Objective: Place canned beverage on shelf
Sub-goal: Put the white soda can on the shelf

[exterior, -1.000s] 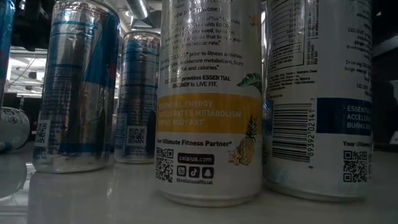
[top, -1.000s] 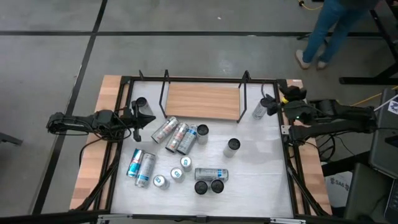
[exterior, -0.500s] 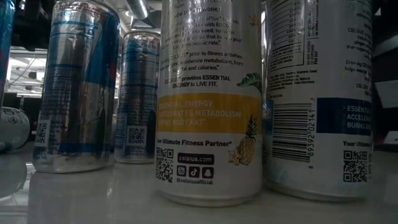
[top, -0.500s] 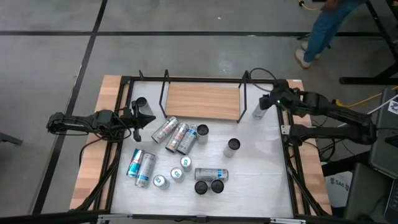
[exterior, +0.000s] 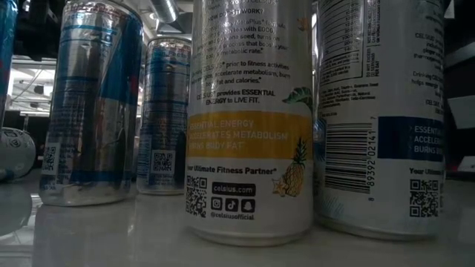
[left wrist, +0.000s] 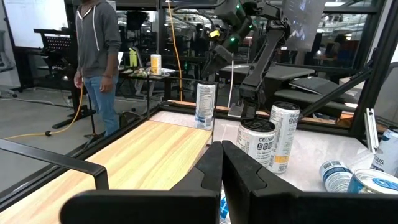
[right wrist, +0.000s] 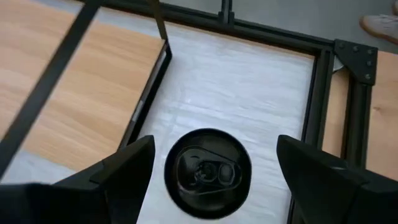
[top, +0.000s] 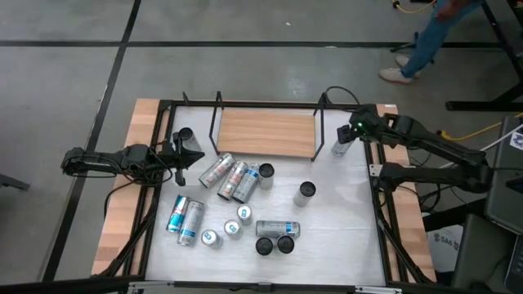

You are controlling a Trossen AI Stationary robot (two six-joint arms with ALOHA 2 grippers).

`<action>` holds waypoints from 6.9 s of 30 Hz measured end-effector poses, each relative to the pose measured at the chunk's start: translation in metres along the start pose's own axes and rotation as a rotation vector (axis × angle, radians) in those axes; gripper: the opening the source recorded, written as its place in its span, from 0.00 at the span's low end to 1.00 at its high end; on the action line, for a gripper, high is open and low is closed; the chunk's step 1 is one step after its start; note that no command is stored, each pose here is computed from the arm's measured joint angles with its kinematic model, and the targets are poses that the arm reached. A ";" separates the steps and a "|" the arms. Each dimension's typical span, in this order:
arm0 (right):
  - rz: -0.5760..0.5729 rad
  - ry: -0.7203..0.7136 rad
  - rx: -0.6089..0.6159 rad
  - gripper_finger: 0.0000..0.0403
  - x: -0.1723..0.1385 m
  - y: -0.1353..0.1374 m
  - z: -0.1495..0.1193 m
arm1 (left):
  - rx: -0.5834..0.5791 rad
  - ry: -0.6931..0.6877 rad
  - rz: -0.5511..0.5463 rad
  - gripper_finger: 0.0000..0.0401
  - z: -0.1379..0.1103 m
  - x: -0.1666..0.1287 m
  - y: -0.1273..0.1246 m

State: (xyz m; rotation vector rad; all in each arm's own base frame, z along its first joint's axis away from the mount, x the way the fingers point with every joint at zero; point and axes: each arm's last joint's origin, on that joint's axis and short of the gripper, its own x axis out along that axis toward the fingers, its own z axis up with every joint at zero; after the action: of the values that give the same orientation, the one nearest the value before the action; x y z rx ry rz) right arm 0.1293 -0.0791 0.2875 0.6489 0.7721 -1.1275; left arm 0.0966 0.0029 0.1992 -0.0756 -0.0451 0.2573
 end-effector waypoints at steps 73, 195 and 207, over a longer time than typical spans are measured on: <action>0.119 -0.040 -0.208 0.60 -0.112 0.014 0.082 | -0.032 -0.085 -0.006 0.00 0.008 0.000 0.000; 0.302 0.037 -0.661 0.80 -0.035 0.124 0.125 | 0.053 -0.050 0.058 0.00 0.074 0.161 -0.058; 0.158 -0.180 -0.712 0.80 -0.095 0.107 0.067 | 0.122 -0.031 0.085 0.00 0.108 0.220 -0.053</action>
State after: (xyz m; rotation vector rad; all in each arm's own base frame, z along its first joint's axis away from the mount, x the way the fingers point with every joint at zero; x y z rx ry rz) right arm 0.2227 -0.0485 0.4105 0.0071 0.8787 -0.6821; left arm 0.3166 0.0160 0.3186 0.0482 -0.0569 0.3451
